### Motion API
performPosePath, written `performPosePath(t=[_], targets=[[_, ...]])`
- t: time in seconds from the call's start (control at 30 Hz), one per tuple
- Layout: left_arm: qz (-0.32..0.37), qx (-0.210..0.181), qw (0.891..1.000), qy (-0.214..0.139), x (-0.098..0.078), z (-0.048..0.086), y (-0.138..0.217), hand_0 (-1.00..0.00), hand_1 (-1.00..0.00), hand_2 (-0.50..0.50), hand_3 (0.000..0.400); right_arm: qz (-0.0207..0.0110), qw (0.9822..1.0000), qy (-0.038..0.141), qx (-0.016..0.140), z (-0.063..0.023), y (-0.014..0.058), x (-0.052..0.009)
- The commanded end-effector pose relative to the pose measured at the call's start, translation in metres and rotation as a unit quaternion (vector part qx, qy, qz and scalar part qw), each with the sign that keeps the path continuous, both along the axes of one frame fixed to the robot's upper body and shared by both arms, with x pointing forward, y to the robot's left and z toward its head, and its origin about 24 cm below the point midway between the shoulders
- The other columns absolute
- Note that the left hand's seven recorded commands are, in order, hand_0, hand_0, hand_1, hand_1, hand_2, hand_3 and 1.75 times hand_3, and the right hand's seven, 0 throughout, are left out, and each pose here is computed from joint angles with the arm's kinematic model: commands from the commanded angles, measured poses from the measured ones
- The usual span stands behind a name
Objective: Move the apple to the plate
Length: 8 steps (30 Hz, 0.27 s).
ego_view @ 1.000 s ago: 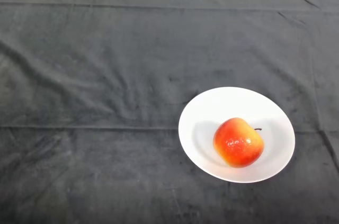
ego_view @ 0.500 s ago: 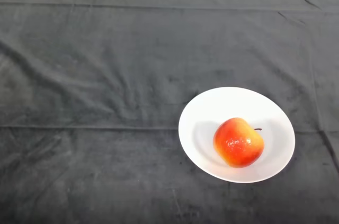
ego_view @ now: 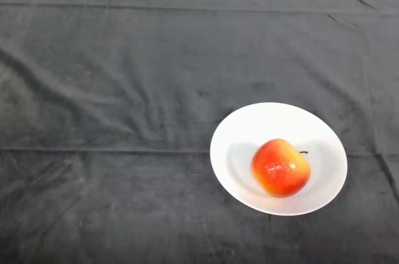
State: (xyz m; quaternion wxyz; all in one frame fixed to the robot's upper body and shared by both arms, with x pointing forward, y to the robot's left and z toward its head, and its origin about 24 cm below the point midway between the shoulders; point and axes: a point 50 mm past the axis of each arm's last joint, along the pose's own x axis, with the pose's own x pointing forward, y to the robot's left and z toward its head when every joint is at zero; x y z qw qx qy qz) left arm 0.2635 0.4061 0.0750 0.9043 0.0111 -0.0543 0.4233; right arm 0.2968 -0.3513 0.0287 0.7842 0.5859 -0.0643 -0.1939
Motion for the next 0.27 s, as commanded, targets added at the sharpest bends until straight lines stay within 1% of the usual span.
performPosePath(t=[0.03, 0.27], targets=[[0.002, 0.001, 1.000, -0.017, 0.0017, 0.0091, 0.0032, 0.00, 0.00, 0.00, 0.000, -0.0117, 0.9998, -0.016, -0.004, 0.0092, -0.0062, 0.0018], [0.000, 0.001, 1.000, -0.017, 0.0020, 0.0092, 0.0029, 0.00, 0.00, 0.00, 0.000, -0.0117, 0.9998, -0.016, -0.004, 0.0092, -0.0062, 0.0018]])
